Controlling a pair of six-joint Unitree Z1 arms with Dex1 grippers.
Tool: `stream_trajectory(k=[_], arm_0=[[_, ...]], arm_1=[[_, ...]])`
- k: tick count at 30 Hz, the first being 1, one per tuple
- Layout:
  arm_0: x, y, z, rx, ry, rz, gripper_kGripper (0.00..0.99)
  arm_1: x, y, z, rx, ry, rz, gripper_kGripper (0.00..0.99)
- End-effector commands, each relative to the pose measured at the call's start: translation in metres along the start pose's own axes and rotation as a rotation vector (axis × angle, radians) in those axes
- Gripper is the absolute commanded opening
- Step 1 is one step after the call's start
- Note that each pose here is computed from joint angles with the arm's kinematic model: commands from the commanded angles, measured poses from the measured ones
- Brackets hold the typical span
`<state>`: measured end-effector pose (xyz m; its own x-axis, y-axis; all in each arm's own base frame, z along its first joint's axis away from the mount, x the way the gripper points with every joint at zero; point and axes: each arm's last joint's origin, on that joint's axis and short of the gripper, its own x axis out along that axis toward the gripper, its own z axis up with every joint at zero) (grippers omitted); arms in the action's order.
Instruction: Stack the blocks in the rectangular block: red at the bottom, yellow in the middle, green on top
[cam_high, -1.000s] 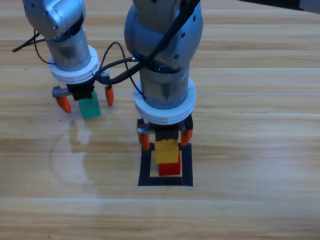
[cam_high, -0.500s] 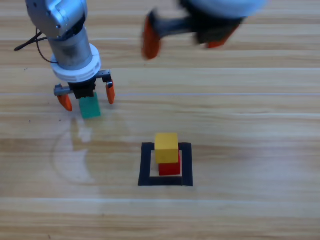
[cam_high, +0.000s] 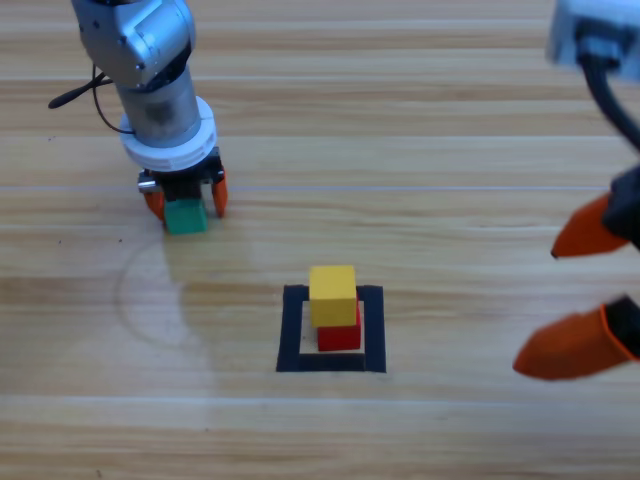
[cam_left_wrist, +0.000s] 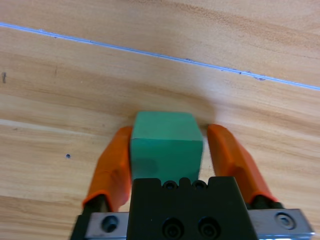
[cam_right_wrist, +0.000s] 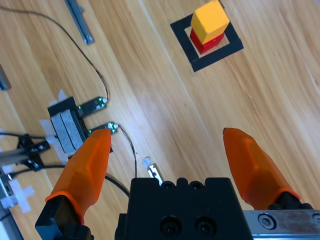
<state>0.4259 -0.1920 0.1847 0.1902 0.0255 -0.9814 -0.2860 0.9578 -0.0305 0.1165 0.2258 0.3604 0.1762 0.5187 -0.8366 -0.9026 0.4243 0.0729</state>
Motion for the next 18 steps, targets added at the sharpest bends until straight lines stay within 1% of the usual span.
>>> stream_trajectory(k=[1, 2, 4, 5, 7, 8, 9, 11, 14, 16, 18], arm_0=[[0.033, -0.009, -0.010, 0.033, 0.047, 0.053, 0.410], [0.025, -0.008, -0.010, 0.040, 0.038, 0.051, 0.285], [0.009, -0.007, -0.008, 0.058, 0.021, 0.041, 0.107], [-0.002, -0.009, -0.004, 0.067, 0.010, 0.031, 0.072], [-0.026, -0.026, 0.000, 0.112, -0.008, 0.010, 0.061], [-0.052, -0.045, 0.002, 0.151, -0.021, 0.023, 0.000], [-0.074, -0.055, 0.004, 0.180, -0.039, 0.013, 0.000], [-0.113, -0.069, 0.001, 0.245, -0.085, -0.037, 0.000], [-0.162, -0.074, -0.020, 0.344, -0.140, -0.138, 0.000], [-0.182, -0.083, -0.037, 0.408, -0.158, -0.194, 0.000], [-0.194, -0.095, -0.059, 0.483, -0.162, -0.229, 0.000]], arm_1=[[-0.027, 0.005, -0.038, -0.083, -0.132, 0.042, 0.986], [-0.026, 0.004, -0.040, -0.084, -0.128, 0.037, 0.986], [-0.023, 0.002, -0.042, -0.081, -0.116, 0.032, 0.986], [-0.023, 0.001, -0.042, -0.083, -0.113, 0.031, 0.986], [-0.021, 0.001, -0.044, -0.099, -0.104, 0.034, 0.986], [-0.022, 0.001, -0.045, -0.111, -0.100, 0.034, 0.986], [-0.022, 0.002, -0.046, -0.112, -0.097, 0.034, 0.986], [-0.024, 0.002, -0.048, -0.113, -0.096, 0.034, 0.986], [-0.024, 0.002, -0.050, -0.117, -0.087, 0.034, 0.986], [-0.024, 0.002, -0.050, -0.117, -0.085, 0.040, 0.986], [-0.024, 0.003, -0.049, -0.117, -0.083, 0.050, 0.986]])
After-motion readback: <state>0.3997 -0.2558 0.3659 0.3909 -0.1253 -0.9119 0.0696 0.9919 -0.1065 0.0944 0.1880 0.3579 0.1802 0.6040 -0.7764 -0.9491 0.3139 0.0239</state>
